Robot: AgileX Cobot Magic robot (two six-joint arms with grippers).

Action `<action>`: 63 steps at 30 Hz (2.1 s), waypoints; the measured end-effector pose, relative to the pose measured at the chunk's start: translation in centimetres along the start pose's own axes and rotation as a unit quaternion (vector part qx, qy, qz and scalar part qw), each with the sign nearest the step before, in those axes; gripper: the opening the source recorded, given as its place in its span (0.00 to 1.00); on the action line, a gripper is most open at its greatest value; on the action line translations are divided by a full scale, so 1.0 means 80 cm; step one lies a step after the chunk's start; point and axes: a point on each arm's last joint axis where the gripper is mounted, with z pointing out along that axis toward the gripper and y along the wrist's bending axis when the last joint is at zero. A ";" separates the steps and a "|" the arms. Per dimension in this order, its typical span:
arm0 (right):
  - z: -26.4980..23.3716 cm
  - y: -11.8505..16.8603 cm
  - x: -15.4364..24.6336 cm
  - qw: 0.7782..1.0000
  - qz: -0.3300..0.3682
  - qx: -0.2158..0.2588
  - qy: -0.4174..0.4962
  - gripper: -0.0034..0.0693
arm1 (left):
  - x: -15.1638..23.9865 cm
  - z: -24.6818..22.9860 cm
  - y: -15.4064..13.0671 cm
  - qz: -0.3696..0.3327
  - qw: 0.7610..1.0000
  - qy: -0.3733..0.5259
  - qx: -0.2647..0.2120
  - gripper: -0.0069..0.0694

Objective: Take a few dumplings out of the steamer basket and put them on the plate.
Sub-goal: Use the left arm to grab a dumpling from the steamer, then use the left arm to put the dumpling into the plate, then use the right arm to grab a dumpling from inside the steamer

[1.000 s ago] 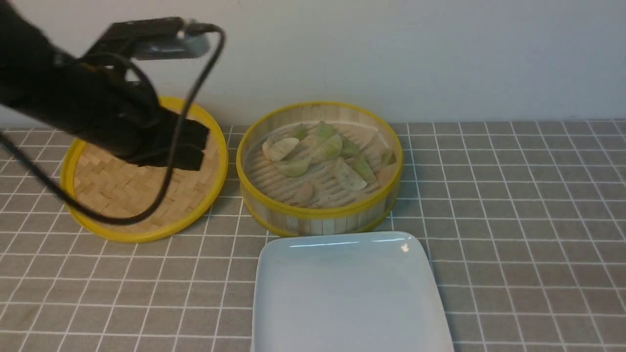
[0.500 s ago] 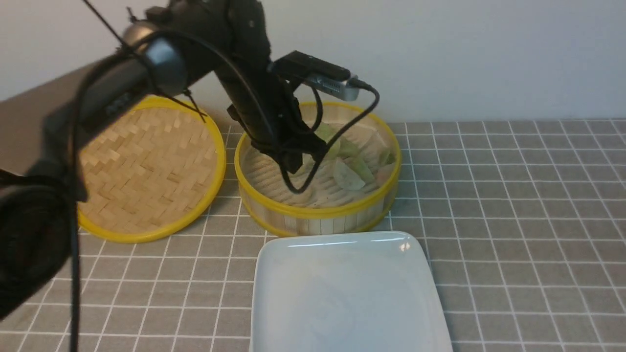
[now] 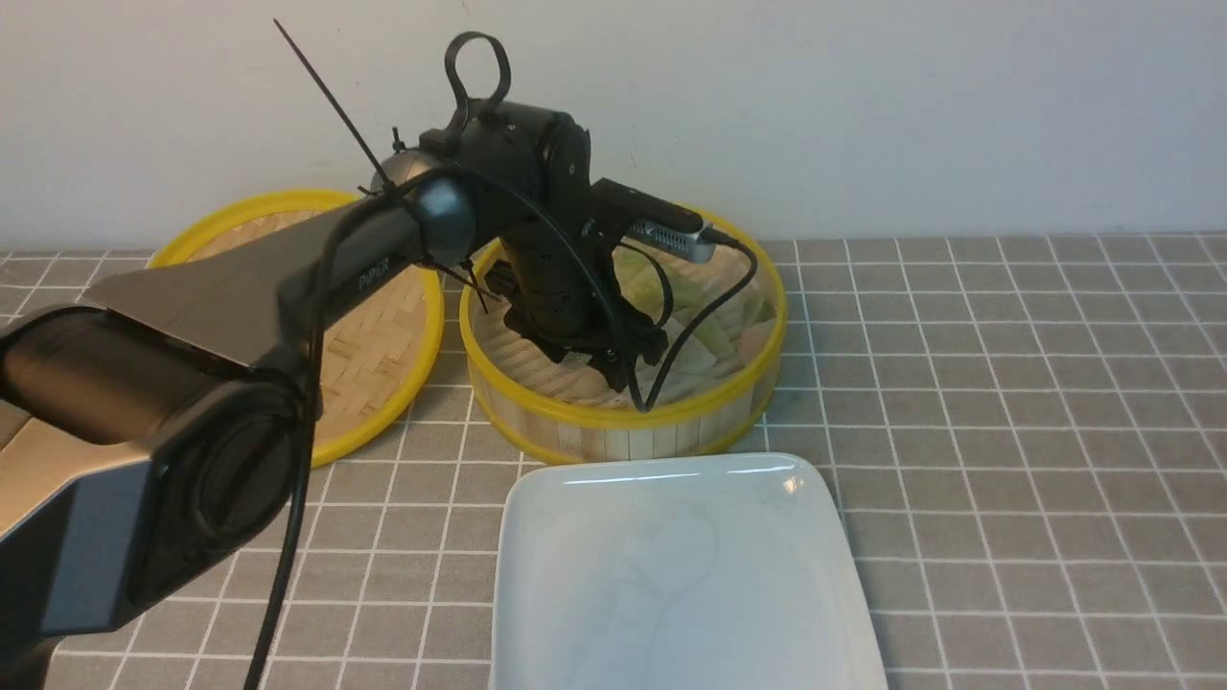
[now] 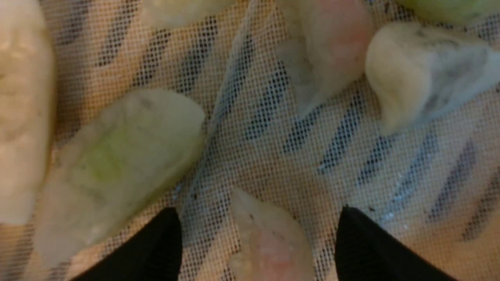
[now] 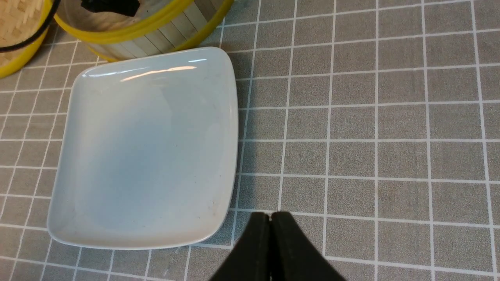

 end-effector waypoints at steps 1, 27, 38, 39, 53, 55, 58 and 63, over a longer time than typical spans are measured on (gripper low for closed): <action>0.000 0.000 0.000 1.000 0.000 0.000 0.000 0.03 | 0.000 0.000 0.000 0.000 1.000 0.000 0.000 0.70; 0.000 0.010 0.002 0.999 0.008 -0.043 0.011 0.03 | 0.036 -0.164 -0.080 0.035 0.996 0.012 0.083 0.31; -0.001 0.011 0.001 0.999 -0.004 -0.047 0.005 0.03 | 0.071 -0.083 -0.140 0.138 0.981 0.113 0.074 0.45; -0.001 0.010 0.000 0.999 -0.005 -0.045 -0.002 0.03 | 0.071 -0.079 -0.141 0.138 0.981 0.116 0.071 0.53; 0.044 0.026 -0.114 0.995 0.005 -0.100 0.007 0.03 | 0.078 -0.185 -0.116 0.082 0.996 0.037 0.024 0.13; 0.065 0.026 -0.135 0.995 -0.002 -0.096 0.023 0.03 | 0.091 -0.226 -0.104 0.067 0.997 0.009 0.021 0.09; 0.088 0.033 -0.155 0.995 -0.023 -0.095 0.036 0.03 | 0.113 -0.266 -0.091 0.052 0.998 -0.017 0.017 0.08; 0.171 0.068 -0.198 0.990 -0.095 -0.082 0.061 0.05 | 0.183 -0.334 -0.068 0.008 0.998 -0.057 0.005 0.08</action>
